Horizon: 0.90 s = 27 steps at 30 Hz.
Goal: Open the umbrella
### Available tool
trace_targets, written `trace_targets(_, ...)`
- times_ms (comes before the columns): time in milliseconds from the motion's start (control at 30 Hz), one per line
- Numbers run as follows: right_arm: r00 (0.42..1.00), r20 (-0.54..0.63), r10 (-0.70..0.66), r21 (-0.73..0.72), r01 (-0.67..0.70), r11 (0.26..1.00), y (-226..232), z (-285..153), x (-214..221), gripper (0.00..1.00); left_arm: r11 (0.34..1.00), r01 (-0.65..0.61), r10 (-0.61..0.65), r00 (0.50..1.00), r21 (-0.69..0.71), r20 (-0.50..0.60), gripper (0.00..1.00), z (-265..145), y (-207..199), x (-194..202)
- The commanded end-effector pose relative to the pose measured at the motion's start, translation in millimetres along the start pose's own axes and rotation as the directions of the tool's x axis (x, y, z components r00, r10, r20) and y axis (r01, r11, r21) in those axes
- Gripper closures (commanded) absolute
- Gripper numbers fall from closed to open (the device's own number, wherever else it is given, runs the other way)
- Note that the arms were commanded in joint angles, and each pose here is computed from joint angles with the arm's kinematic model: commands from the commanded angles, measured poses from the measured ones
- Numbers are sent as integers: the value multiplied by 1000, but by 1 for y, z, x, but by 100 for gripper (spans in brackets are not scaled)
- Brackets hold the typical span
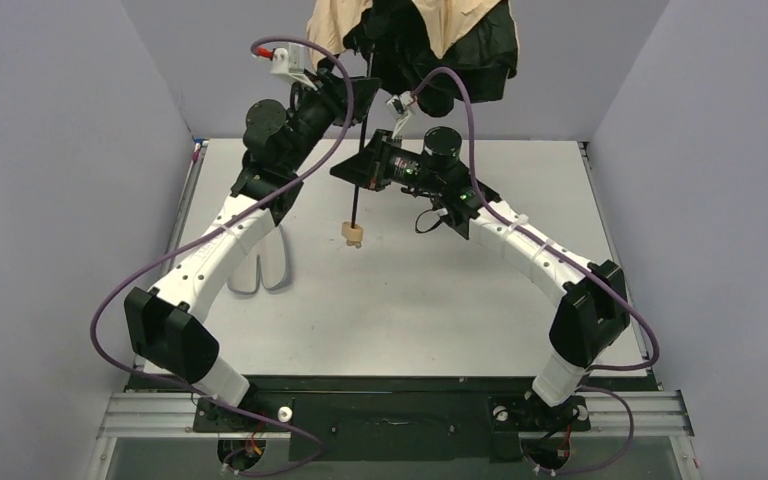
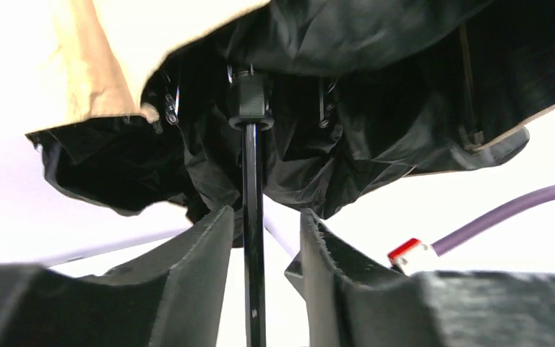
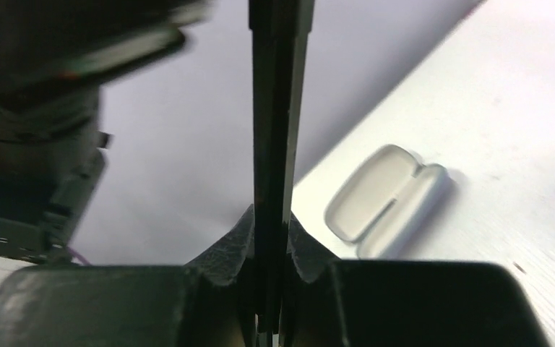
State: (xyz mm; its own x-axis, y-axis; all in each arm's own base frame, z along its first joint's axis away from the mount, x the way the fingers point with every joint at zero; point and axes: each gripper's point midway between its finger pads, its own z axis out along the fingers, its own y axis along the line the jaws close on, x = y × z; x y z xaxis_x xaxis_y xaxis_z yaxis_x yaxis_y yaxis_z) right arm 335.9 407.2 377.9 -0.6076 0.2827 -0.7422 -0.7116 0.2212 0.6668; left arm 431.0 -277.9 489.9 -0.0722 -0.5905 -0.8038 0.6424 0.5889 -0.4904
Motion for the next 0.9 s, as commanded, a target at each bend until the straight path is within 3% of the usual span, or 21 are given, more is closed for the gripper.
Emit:
trace_targets(0,984,82,-161,105,152,983,-2,-36,-47,100,997,-75,71,992,33,107,48,-33,-19,-62)
trace_targets(100,985,90,-150,195,130,972,-29,-63,-58,100,991,-128,130,990,-43,53,26,-54,14,-56)
trace_targets(233,985,63,-161,307,134,942,-68,-96,-58,100,971,-209,208,978,-115,-16,14,-84,43,-50)
trace_targets(433,961,-80,-264,231,275,933,-35,-78,-22,100,950,-294,281,952,-105,-123,0,-108,58,-17)
trace_targets(567,988,-21,-154,335,152,930,-69,-120,-37,100,931,-346,326,931,-115,-162,3,-120,64,-10)
trace_targets(667,983,77,-169,435,120,892,-97,-160,-72,100,895,-433,412,893,-102,-179,3,-128,66,-7)
trace_targets(867,972,19,-233,244,221,944,-27,-97,-44,100,881,-467,451,877,-72,-164,1,-110,54,-2)
